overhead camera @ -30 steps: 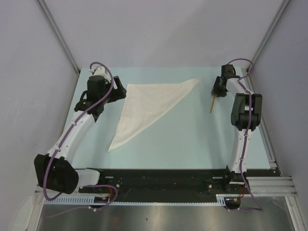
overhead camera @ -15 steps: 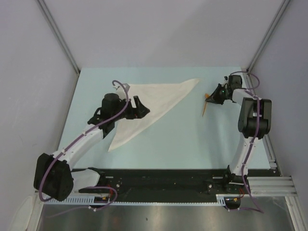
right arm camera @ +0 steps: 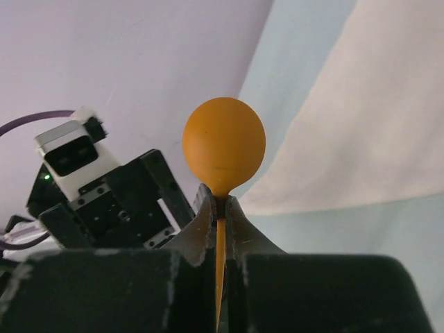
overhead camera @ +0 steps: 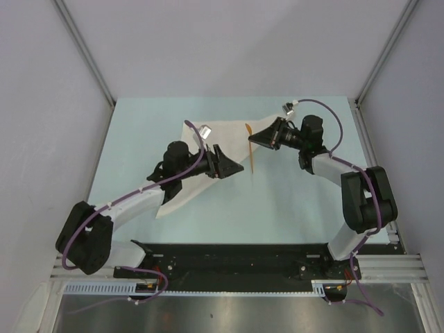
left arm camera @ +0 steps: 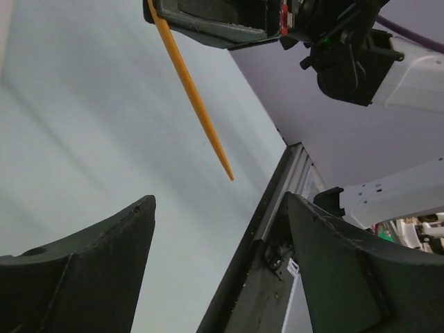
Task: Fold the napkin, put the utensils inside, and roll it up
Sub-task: Pass the utensil from the right arm to the left, then place the utensil onto the napkin
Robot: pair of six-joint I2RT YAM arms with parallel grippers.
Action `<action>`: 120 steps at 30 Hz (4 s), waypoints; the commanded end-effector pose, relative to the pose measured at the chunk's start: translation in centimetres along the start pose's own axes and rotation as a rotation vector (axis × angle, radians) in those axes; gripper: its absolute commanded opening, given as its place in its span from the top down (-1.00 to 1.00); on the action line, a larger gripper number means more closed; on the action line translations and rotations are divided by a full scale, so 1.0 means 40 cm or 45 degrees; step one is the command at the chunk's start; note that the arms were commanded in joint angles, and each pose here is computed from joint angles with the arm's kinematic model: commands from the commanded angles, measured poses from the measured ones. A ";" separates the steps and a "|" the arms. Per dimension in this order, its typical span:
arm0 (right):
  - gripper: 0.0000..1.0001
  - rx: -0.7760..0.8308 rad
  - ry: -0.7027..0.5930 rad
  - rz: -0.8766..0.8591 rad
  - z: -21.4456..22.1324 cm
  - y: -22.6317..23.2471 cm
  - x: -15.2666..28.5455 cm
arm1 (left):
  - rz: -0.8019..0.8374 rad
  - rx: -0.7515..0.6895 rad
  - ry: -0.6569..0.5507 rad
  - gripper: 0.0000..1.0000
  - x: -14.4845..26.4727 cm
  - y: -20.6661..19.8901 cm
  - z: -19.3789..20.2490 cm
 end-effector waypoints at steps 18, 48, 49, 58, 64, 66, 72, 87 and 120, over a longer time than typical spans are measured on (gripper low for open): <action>1.00 -0.066 0.142 -0.588 0.114 0.120 -0.054 | 0.156 0.174 -0.201 -0.11 -0.045 -0.042 -0.009; -0.53 0.096 0.059 -0.301 0.129 0.073 0.028 | -0.243 0.034 -0.200 1.00 0.000 0.079 -0.106; -0.53 0.122 0.049 -0.268 0.133 0.069 0.035 | -0.403 -0.059 -0.062 1.00 0.013 0.127 -0.085; -0.58 0.328 -0.086 0.113 0.101 0.082 0.159 | -0.931 -0.551 0.497 1.00 -0.063 0.301 -0.108; -0.59 0.352 -0.184 0.163 0.065 0.089 0.253 | -1.006 -0.816 0.784 1.00 -0.112 0.350 -0.063; -0.60 0.336 -0.196 0.179 0.065 0.079 0.268 | -1.012 -0.892 0.821 1.00 -0.122 0.353 -0.052; -0.60 0.291 -0.227 0.182 0.063 0.058 0.294 | -0.924 -0.993 0.974 1.00 -0.158 0.375 -0.023; -0.60 0.279 -0.215 0.200 0.072 0.057 0.301 | -0.868 -0.987 1.113 1.00 -0.197 0.433 0.026; -0.61 0.258 -0.261 0.269 0.036 0.041 0.303 | -0.877 -0.875 0.925 -0.14 -0.187 0.327 -0.067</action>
Point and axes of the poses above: each gripper's point midway between its finger pads, its own x axis back along the fingers, its own y axis along the line the jaws close on, z = x × y, the point moved 9 cm from there along x, back along the fingers, and after that the axes turned 6 degrees about -x, right-handed, at the moved point
